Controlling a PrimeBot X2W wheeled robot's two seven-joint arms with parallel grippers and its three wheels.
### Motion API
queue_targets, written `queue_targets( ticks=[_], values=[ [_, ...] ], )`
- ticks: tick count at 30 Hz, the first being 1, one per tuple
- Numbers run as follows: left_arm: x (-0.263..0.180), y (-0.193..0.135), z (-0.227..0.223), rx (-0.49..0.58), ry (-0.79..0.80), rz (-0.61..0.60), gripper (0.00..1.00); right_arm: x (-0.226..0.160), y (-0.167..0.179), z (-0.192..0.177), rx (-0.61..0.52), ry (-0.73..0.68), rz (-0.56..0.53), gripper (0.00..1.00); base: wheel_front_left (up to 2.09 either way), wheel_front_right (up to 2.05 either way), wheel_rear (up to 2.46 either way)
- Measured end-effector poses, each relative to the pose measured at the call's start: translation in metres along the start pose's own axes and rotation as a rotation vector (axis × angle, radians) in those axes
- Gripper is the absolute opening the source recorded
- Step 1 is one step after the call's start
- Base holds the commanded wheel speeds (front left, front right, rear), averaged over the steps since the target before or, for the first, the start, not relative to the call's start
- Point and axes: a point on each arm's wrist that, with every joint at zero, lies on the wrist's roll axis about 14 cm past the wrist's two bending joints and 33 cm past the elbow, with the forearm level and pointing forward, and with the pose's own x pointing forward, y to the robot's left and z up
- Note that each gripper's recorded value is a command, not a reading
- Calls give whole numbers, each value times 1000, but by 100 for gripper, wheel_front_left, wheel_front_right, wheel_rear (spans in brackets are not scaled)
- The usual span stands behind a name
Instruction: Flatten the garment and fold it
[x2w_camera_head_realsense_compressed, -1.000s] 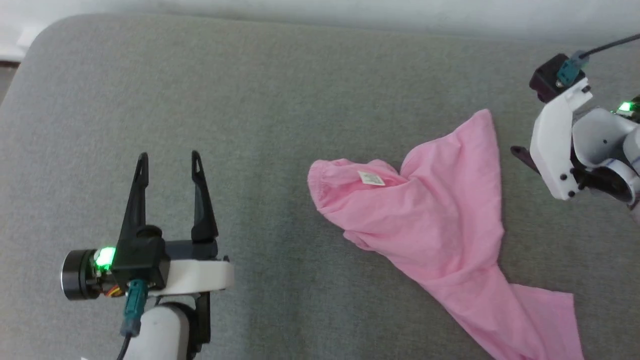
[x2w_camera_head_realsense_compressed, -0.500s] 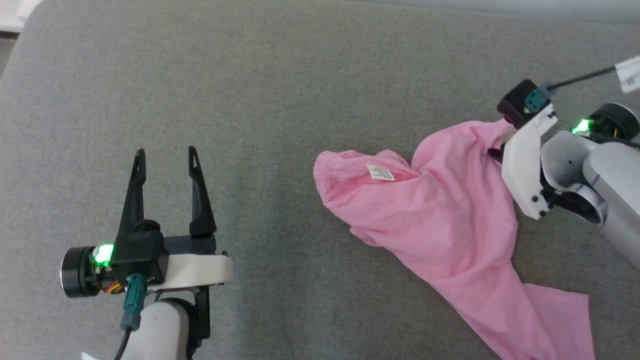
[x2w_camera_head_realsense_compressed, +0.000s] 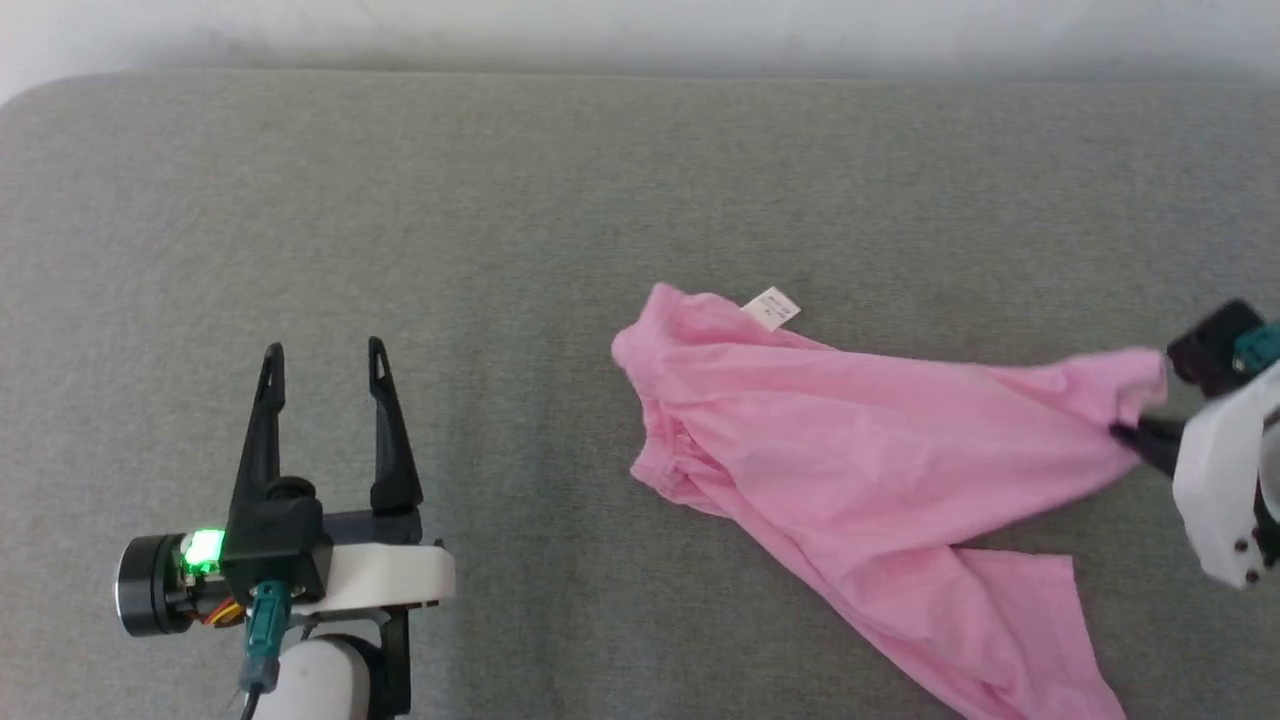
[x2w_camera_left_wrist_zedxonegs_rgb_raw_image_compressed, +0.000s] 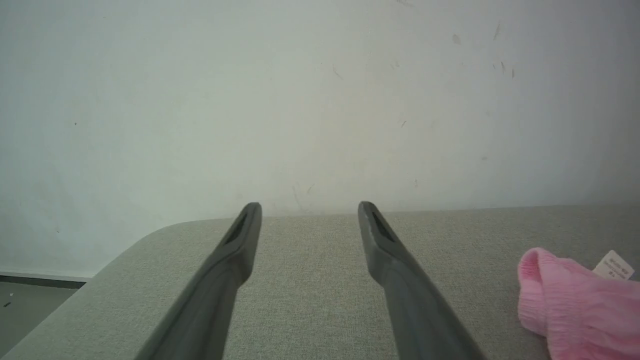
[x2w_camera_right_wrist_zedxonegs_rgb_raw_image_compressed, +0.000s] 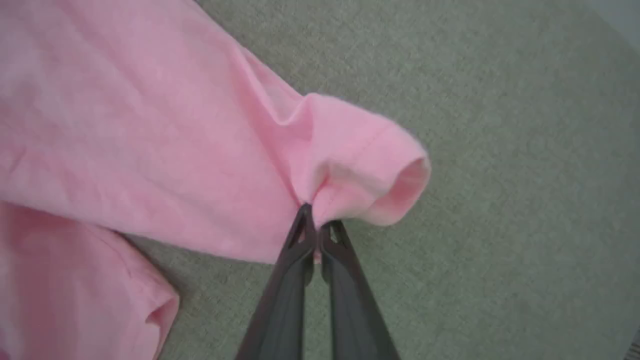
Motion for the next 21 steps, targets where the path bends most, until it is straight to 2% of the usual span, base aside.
queue_targets(
  ticks=[5, 7, 8, 9, 10, 13, 16, 21],
  values=[
    [5, -15, -2, -12, -1, -42, 100, 2, 14, -59, 124, 135, 10, 0, 0, 0, 0],
    [7, -16, -2, -10, -2, -49, 100, 6, 15, -60, 145, 131, 4, 0, 0, 0, 0],
    [7, -15, -2, -6, -3, -50, 100, 6, 15, -59, 157, 121, -1, 11, 0, 0, 0],
    [7, -14, -2, 1, -3, -53, 100, 6, 15, -58, 167, 104, -8, 91, 0, 0, 0],
    [6, -12, -1, 8, -6, -58, 100, 5, 14, -56, 171, 82, -20, 100, 0, 0, 0],
    [7, -9, 3, 31, -18, -83, 100, -2, 8, -48, 142, 2, -63, 100, 0, 0, 0],
    [19, -10, 15, 62, -63, -137, 100, -17, -2, -25, 136, -138, -114, 100, 0, 0, 0],
    [54, -29, 32, 133, -121, -297, 100, -56, -28, 9, 105, -358, -246, 100, 0, 0, 0]
  ],
)
